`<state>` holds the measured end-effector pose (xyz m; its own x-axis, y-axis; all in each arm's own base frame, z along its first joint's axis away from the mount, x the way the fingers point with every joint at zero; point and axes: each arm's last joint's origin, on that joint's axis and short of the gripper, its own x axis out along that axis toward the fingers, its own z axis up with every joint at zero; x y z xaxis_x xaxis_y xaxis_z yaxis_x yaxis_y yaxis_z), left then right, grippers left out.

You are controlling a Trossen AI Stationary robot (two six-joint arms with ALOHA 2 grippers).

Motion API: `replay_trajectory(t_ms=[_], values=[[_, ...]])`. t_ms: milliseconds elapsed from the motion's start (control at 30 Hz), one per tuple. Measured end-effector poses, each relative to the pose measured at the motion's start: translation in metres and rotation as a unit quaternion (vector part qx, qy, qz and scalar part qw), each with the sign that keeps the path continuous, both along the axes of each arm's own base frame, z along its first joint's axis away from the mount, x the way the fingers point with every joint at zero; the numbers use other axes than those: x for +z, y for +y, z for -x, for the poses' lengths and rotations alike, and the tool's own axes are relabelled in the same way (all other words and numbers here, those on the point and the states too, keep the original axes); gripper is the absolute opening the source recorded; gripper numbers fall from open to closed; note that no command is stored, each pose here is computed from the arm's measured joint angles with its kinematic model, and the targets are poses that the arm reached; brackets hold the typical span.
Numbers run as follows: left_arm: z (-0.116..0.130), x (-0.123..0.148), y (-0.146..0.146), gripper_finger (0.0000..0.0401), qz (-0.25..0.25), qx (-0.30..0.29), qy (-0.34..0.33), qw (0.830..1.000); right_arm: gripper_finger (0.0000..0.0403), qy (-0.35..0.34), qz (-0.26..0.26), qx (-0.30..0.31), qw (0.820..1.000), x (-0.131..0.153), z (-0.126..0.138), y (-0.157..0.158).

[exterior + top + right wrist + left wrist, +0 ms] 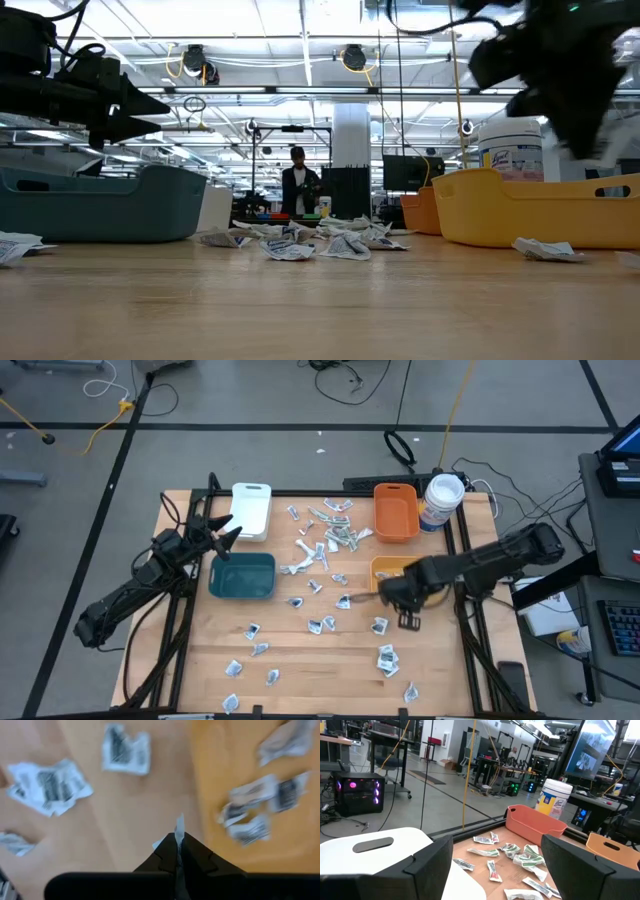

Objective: Pick & Place First Aid Supplies
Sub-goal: Put the antiseptic towelette into the yellow bin

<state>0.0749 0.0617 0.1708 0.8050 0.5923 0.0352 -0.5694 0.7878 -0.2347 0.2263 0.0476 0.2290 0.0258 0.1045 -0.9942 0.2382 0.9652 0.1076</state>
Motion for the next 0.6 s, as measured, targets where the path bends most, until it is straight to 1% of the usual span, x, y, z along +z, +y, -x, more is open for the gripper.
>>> replay_trajectory(t_ms=[200, 300, 400, 600], values=[[0.0, 0.0, 0.0, 0.0305, 0.0, 0.0, 0.0, 1.0, 0.0006, -0.007, 0.003, -0.016, 1.0, 0.0, -0.005, -0.037], [0.0, 0.0, 0.0, 0.0305, 0.0, 0.0, 0.0, 1.0, 0.0006, -0.016, 0.027, -0.032, 0.999, 0.0, -0.007, -0.05], [0.0, 0.0, 0.0, 0.0306, 0.0, 0.0, 0.0, 1.0, 0.0006, -0.045, 0.055, -0.027, 0.997, -0.006, -0.012, -0.058], [0.0, 0.0, 0.0, 0.0306, 0.0, 0.0, 0.0, 1.0, 0.0006, -0.068, 0.056, -0.026, 0.996, -0.026, -0.026, -0.061]])
